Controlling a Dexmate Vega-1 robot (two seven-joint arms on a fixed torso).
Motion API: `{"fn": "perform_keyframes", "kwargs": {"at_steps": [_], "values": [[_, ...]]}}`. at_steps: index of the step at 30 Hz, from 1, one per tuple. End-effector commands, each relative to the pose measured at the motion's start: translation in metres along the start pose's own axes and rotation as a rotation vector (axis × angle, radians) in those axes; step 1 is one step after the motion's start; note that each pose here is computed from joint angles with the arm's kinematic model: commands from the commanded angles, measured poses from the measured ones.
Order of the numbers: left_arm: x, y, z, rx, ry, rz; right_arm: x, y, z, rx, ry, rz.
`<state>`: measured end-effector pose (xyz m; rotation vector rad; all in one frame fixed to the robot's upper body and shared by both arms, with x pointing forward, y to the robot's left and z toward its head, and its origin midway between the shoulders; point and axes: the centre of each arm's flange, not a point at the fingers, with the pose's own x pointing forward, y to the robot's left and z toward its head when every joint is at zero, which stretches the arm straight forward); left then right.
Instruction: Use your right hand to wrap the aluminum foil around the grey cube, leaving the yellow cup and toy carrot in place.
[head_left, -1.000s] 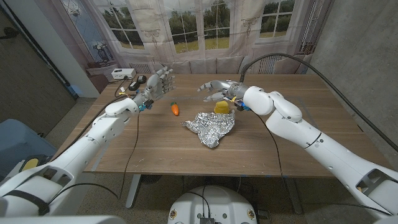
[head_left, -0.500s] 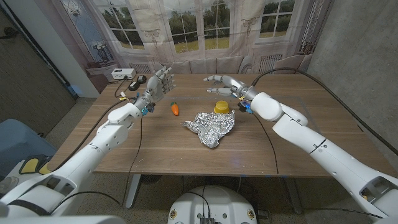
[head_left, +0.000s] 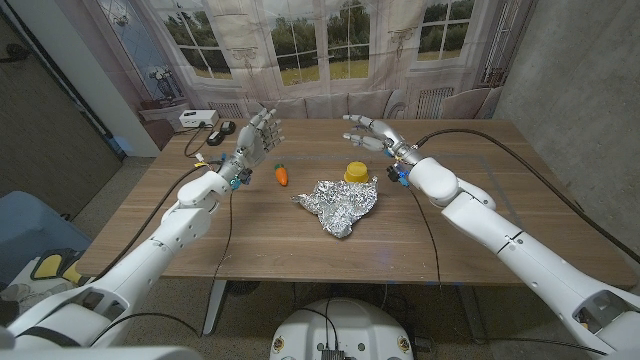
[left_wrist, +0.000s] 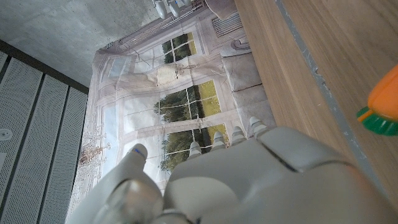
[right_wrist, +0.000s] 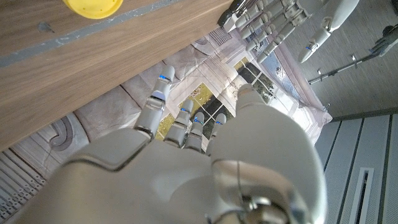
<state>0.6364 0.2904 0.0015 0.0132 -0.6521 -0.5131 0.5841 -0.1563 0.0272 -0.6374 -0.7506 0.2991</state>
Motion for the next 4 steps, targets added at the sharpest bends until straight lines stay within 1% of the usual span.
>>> {"fn": "perform_keyframes", "kwargs": {"at_steps": [1,4], "values": [[-0.0015,-0.0028,-0.0092,-0.027,0.032,-0.001,-0.0066,-0.0081,-0.0226,0.167,-0.025,-0.102],[-0.0020,-0.0053,-0.0115,-0.036,0.033,0.001,-0.0043,-0.0102,-0.0254,0.189,-0.054,-0.106]]}}
